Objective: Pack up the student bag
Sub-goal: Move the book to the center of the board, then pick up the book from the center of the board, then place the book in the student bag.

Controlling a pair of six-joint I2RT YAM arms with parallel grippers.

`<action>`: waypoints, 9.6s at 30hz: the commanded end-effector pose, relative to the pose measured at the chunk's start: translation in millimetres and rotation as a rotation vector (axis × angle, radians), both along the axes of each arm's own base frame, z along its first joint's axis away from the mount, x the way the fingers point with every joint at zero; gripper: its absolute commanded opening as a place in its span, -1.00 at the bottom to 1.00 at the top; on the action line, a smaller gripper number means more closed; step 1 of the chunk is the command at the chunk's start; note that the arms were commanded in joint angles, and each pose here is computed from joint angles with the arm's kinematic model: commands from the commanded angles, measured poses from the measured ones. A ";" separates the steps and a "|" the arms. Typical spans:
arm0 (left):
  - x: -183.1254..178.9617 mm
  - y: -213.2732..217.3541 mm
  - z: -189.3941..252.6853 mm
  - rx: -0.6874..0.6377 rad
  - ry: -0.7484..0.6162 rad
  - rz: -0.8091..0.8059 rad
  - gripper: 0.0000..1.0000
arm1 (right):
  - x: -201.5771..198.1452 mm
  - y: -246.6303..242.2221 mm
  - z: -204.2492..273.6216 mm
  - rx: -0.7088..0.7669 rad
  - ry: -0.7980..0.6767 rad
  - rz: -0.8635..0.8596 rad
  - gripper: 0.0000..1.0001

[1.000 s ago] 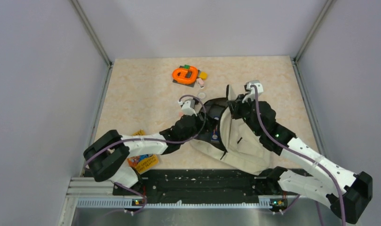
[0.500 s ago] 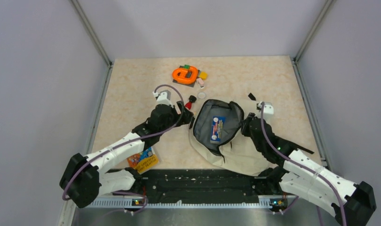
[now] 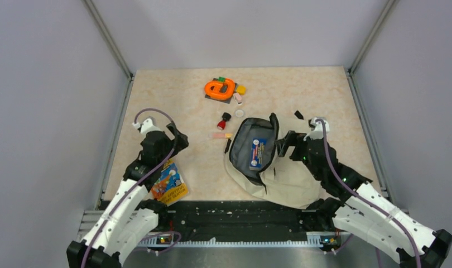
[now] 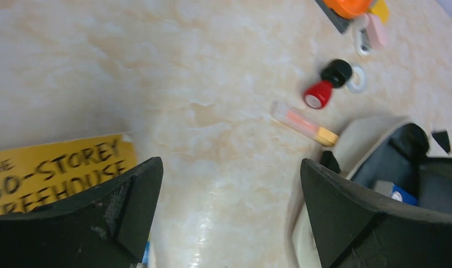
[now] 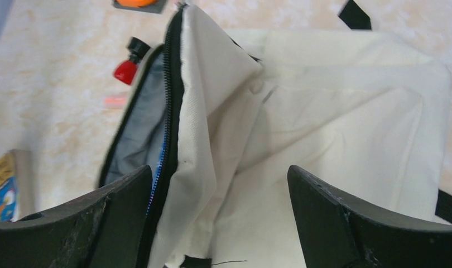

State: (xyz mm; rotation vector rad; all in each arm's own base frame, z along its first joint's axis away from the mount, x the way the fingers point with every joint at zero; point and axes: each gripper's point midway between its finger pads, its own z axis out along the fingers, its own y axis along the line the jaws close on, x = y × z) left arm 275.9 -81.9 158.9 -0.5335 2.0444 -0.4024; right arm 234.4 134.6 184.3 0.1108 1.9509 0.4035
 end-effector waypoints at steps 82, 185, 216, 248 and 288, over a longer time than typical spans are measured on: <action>-49.5 -12.4 -123.1 -0.194 0.285 0.010 -0.19 | 5.4 347.6 -132.1 0.264 0.425 0.800 0.03; -143.0 -134.7 184.4 -0.262 -0.490 -1.240 -1.00 | -102.6 179.5 92.9 0.290 -0.070 1.518 -0.18; -112.3 -133.2 115.9 -0.128 -0.220 -1.197 -1.00 | -99.3 209.4 79.3 0.156 0.030 1.539 -0.12; -11.0 95.1 89.1 0.372 -0.143 0.103 -1.00 | 61.1 216.4 -72.1 -0.654 0.174 0.263 0.51; -25.7 -164.1 110.9 -0.594 -0.253 -0.810 -1.00 | 3.7 114.0 87.7 0.213 -0.225 0.281 -1.00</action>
